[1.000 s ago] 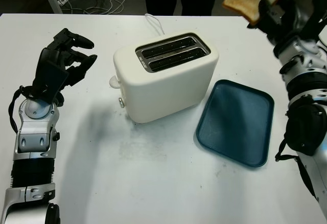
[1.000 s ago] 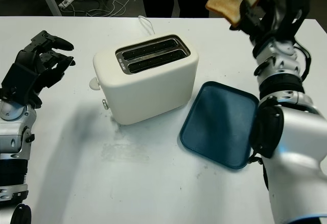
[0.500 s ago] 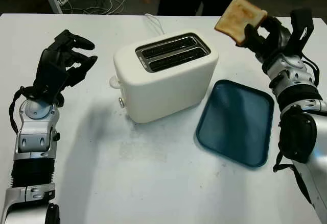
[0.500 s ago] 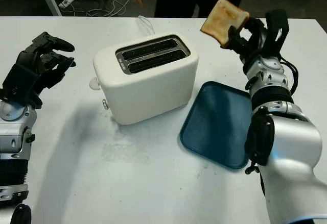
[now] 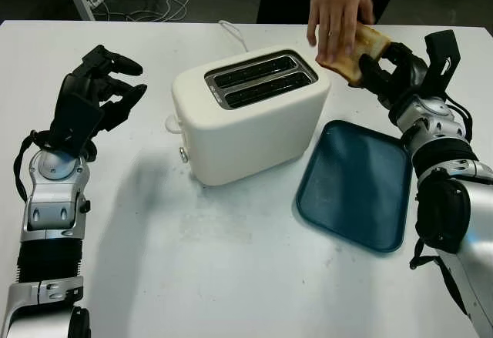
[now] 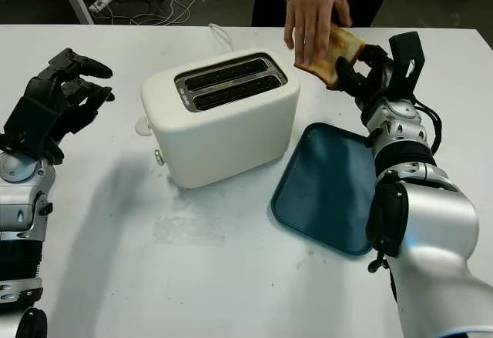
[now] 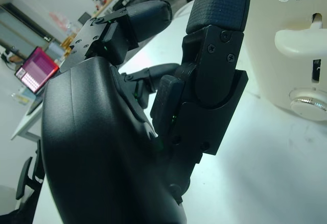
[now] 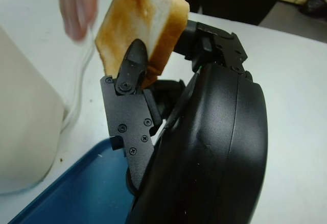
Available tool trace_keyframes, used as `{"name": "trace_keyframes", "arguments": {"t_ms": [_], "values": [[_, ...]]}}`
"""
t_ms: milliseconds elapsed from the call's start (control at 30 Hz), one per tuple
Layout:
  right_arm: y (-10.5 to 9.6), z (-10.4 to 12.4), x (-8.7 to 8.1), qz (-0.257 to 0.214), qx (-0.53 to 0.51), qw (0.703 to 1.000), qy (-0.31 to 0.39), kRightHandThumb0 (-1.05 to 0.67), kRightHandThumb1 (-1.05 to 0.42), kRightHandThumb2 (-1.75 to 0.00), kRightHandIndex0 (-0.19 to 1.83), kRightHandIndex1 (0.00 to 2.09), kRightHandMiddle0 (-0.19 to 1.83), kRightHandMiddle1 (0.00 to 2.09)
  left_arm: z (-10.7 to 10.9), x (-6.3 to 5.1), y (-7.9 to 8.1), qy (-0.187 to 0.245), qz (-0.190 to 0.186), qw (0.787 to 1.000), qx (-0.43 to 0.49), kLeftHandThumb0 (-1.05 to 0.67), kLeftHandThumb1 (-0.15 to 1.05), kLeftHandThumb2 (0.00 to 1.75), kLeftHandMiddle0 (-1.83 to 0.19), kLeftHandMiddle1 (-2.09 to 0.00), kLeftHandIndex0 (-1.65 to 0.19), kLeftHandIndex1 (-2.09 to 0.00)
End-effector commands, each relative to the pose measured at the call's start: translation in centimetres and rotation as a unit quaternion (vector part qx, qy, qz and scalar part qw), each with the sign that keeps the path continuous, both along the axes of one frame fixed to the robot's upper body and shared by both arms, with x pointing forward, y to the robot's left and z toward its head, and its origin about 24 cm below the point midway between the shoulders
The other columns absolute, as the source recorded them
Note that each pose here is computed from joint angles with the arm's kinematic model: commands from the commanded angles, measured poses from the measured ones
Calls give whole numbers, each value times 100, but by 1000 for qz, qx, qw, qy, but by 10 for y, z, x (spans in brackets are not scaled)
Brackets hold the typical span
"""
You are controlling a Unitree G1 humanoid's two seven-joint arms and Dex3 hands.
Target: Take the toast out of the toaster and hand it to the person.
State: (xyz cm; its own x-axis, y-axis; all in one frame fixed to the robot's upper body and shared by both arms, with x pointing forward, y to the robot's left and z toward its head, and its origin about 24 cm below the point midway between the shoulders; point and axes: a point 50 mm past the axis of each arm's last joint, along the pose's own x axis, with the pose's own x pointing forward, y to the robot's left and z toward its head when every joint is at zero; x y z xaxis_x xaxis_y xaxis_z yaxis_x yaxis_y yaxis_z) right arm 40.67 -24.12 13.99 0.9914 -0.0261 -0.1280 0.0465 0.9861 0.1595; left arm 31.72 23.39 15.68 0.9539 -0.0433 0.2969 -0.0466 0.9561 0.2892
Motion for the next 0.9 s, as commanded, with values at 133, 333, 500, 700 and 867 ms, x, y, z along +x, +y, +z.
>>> {"name": "trace_keyframes", "arguments": {"t_ms": [133,333,500,700,867], "values": [[4,-1,0,16,-7,1000,-7,-17,-92,-55,56,175,20,175,-1,-1,0,-2,1,1000,5,-105,92,18,-35,-148,-34,-140],[4,0,0,18,-6,1000,-8,-18,-92,-53,56,175,21,175,-1,-1,1,0,-1,1000,1,-105,92,18,-35,-147,-34,-140],[4,1,0,22,-9,1000,-13,-18,-92,-53,56,175,20,175,-1,-2,0,-1,0,1000,3,-105,92,18,-35,-147,-35,-139],[5,6,2,5,-35,999,-34,-17,-92,-53,57,175,20,175,0,-2,1,-1,-2,1000,5,-105,92,18,-35,-147,-34,-139],[7,12,3,-15,-78,996,-43,-20,-92,-50,55,175,19,175,-1,0,1,1,-2,1000,-1,-105,92,16,-36,-147,-36,-138]]}}
